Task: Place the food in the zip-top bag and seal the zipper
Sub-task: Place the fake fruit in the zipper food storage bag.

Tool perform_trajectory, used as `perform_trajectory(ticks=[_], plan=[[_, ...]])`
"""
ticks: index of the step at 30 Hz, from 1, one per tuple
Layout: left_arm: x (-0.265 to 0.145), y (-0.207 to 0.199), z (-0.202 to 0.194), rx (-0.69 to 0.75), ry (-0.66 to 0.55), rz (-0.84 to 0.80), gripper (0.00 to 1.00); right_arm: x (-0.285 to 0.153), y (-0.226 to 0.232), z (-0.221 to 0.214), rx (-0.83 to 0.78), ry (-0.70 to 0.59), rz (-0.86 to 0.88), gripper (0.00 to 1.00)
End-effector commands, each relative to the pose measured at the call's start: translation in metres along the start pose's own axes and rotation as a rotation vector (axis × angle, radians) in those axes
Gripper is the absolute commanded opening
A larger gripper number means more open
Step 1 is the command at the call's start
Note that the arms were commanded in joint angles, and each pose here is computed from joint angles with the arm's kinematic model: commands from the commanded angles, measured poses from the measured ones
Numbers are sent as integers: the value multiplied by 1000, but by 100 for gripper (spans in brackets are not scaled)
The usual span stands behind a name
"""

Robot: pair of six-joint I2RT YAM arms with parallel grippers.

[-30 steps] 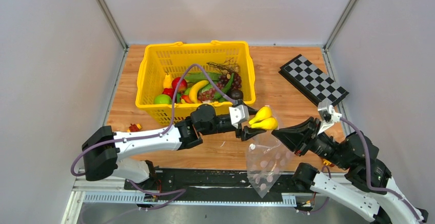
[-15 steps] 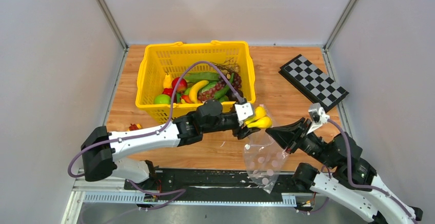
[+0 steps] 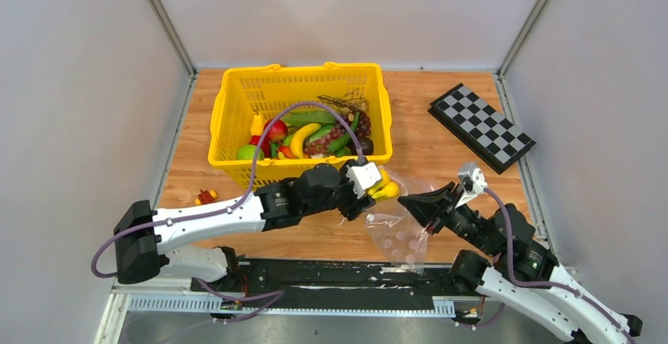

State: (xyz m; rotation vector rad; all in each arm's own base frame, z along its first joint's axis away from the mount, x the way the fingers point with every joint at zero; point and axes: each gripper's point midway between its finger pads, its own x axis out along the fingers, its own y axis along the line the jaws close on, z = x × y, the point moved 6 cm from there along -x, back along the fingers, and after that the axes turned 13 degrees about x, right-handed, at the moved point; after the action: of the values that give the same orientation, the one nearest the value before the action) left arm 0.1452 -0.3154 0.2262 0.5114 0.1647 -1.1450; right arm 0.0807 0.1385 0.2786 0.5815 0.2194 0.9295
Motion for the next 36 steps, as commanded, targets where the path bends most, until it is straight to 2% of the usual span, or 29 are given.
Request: perform_trajectory(ticks=[1,7,13,15,18,25,32,36], plan=[[-18,8,-20,-13,122,95,25,4,10,13,-24,-73,64,2],[-37,21,-28,-17,194,210,24,7,5,7,-24,-57,47,3],[-38,17,-30,-3,202,176,26,13,5,5,-6,-53,42,3],[-35,12,-27,-12,158,147,27,16,5,6,13,-58,34,3],[-31,2,-18,-64,26,89,30,22,6,3,42,-59,41,3],[-25,-5,6,-86,-124,11,47,24,4,2,70,-75,35,3],[-22,-7,1,-58,-80,-11,70,20,6,6,85,-90,36,3],[-24,-9,5,-68,-122,-29,79,20,6,6,88,-89,35,3]])
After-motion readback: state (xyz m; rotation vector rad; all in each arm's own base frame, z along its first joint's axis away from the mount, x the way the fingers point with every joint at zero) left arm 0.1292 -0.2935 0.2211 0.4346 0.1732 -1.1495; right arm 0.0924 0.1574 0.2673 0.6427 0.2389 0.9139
